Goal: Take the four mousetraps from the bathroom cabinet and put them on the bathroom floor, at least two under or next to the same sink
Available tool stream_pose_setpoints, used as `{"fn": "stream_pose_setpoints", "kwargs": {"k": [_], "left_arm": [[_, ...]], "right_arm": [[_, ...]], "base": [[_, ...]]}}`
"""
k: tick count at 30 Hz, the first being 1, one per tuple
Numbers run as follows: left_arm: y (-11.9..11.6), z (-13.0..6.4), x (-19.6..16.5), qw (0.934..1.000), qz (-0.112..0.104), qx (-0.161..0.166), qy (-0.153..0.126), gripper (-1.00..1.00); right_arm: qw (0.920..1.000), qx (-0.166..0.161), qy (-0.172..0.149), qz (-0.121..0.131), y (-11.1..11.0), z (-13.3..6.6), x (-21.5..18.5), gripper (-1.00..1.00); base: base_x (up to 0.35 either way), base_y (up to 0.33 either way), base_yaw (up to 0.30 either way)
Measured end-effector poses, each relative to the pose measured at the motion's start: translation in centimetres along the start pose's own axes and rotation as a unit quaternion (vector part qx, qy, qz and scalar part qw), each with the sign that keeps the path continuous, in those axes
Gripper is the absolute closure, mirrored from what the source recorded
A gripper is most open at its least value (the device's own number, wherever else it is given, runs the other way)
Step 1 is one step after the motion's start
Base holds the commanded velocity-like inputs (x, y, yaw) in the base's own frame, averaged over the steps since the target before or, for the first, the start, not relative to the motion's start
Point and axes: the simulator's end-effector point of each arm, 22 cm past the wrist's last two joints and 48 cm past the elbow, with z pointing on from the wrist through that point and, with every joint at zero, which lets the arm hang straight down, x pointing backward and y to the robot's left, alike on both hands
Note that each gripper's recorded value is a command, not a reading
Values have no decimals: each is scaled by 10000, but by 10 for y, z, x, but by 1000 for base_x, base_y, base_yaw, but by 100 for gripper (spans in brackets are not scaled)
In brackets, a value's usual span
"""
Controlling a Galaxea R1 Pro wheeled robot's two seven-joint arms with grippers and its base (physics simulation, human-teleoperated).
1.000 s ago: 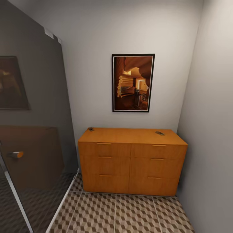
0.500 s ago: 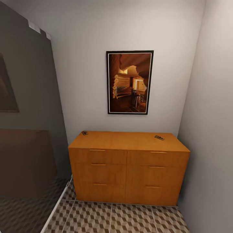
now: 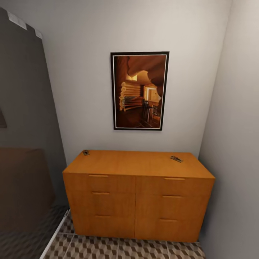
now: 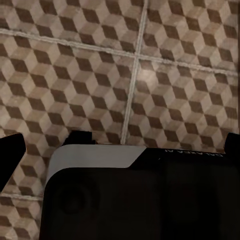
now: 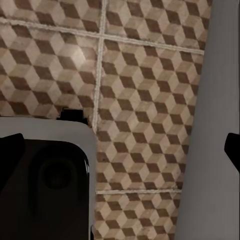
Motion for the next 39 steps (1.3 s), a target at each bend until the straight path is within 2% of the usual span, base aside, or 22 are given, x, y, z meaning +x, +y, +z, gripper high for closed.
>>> {"fn": "stream_pose_setpoints", "kwargs": {"k": [12,31,35,37,39], "left_arm": [[0,0,-1,10000,0,5,-11,-100],[-2,0,-1,10000,-1,31,-19,-100],[18,-1,20,9998,12,-87,200,-100],[26,-3,31,9994,18,-139,307,-100],[23,-4,40,9992,71,-121,367,-100]], "right_arm": [[10000,5,2,0,-1,0,0,-100],[10000,21,-5,-1,-4,1,0,-100],[9996,-203,140,113,20,-3,13,-100],[9992,-260,260,149,23,-4,25,-100],[9988,-298,359,161,23,-5,37,-100]], "base": [[231,-119,0],[24,-14,0],[0,0,0],[0,0,0],[0,0,0]]}}
